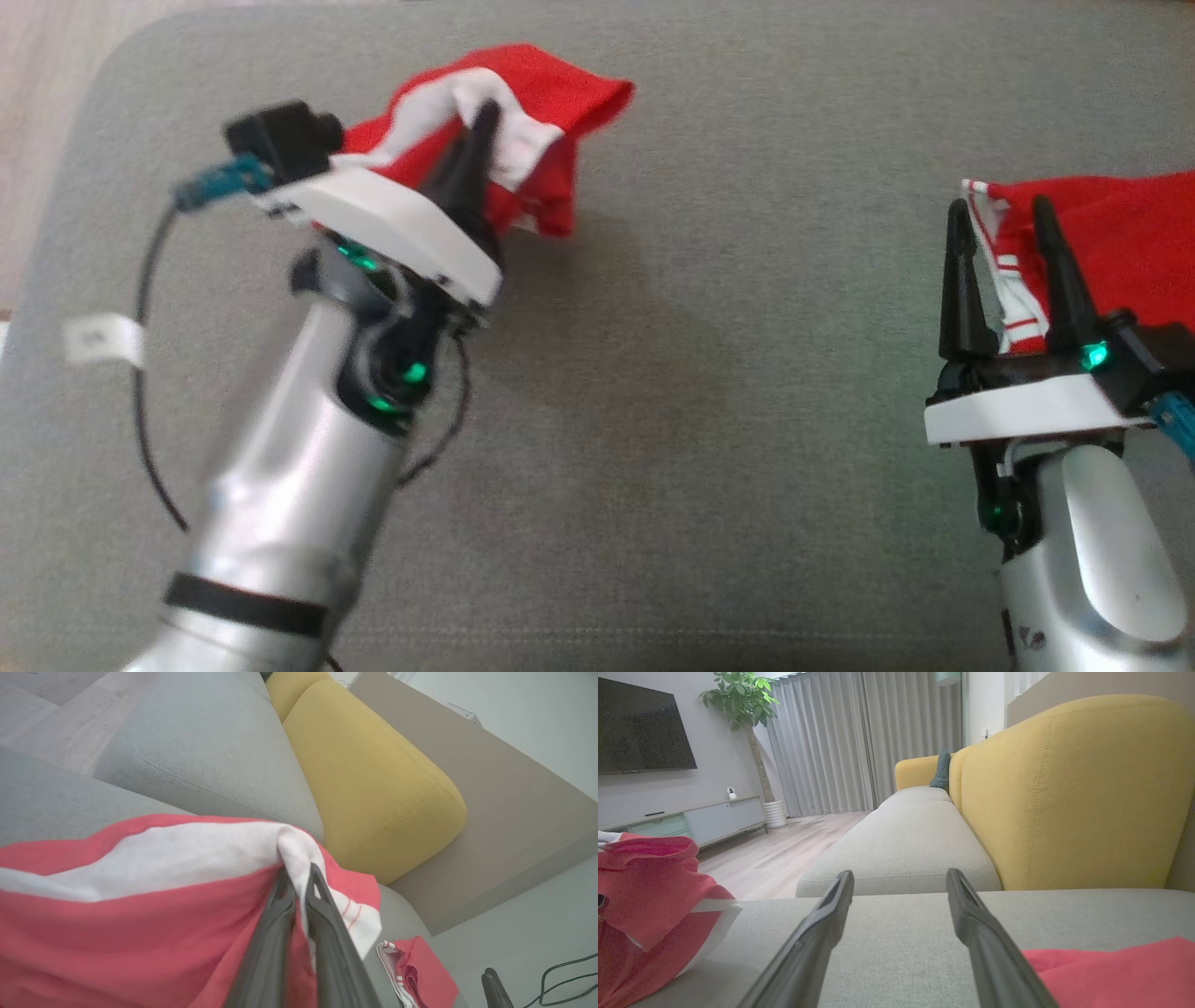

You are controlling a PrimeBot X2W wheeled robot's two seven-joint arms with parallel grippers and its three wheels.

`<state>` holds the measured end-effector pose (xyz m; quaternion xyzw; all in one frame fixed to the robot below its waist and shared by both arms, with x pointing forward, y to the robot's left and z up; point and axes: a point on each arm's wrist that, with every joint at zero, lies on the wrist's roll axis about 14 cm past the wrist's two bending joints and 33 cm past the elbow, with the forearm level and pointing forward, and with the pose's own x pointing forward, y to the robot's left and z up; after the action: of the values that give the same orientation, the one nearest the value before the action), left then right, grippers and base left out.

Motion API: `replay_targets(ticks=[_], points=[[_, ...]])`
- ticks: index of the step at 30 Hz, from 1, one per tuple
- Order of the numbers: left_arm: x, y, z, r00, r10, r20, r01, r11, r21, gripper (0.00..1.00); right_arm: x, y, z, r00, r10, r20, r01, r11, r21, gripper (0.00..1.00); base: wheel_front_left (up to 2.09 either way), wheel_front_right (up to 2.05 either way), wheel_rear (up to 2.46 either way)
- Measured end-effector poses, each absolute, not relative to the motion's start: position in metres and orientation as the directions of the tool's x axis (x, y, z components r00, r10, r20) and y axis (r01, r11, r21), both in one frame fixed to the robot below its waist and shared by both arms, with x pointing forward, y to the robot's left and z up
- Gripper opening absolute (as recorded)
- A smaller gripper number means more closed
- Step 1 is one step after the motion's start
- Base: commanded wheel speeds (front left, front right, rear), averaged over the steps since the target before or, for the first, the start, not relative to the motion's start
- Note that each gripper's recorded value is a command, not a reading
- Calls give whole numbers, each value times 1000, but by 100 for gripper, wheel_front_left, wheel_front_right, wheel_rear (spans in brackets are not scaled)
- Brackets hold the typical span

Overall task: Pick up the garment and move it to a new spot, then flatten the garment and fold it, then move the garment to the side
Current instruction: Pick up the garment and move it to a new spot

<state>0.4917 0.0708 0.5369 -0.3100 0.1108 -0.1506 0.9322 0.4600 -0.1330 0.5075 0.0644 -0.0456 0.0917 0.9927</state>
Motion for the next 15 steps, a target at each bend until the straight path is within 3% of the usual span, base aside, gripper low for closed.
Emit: replay_targets(ticks=[8,15], points=[[470,22,516,916,-378,-133,207,729,-652,0,451,-162,516,988,102,120,-115,988,107,100,0,0,0],[452,-28,510,901,-413,-130,186,640,-746,0,445,-198,527,989,9,146,-20,997,79,100,0,0,0]])
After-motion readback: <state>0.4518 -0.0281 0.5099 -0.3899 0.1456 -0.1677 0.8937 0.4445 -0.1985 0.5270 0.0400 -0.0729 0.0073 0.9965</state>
